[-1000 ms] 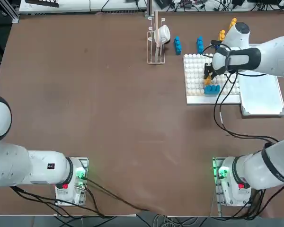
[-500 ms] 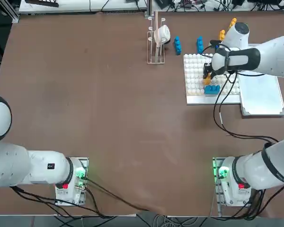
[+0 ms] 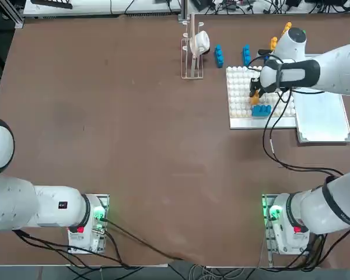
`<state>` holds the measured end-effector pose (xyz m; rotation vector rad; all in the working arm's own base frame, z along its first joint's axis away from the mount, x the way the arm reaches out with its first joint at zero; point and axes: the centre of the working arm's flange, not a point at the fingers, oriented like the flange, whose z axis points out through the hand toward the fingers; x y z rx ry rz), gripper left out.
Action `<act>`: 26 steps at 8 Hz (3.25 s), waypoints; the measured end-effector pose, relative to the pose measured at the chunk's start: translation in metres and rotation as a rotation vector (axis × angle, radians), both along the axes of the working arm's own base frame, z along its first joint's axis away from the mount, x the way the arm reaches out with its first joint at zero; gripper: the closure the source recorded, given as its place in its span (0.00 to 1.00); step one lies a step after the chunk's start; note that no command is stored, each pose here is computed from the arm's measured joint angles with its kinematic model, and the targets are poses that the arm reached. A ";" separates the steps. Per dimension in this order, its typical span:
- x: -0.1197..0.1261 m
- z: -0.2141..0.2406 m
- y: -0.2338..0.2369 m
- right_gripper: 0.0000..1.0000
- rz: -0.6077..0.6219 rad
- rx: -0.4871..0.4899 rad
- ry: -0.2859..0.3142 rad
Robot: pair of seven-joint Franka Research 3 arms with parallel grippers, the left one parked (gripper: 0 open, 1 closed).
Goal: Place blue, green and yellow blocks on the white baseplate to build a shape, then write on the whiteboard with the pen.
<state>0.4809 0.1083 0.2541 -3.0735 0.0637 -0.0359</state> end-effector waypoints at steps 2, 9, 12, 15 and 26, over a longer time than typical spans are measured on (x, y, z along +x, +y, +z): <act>0.000 0.000 0.001 0.59 0.002 0.000 -0.001; 0.000 0.000 0.001 0.59 0.003 0.000 -0.001; 0.000 0.000 0.001 0.59 0.006 0.000 -0.001; 0.000 0.000 0.001 0.59 0.006 0.000 0.000; -0.003 0.000 -0.004 0.59 0.013 -0.003 0.029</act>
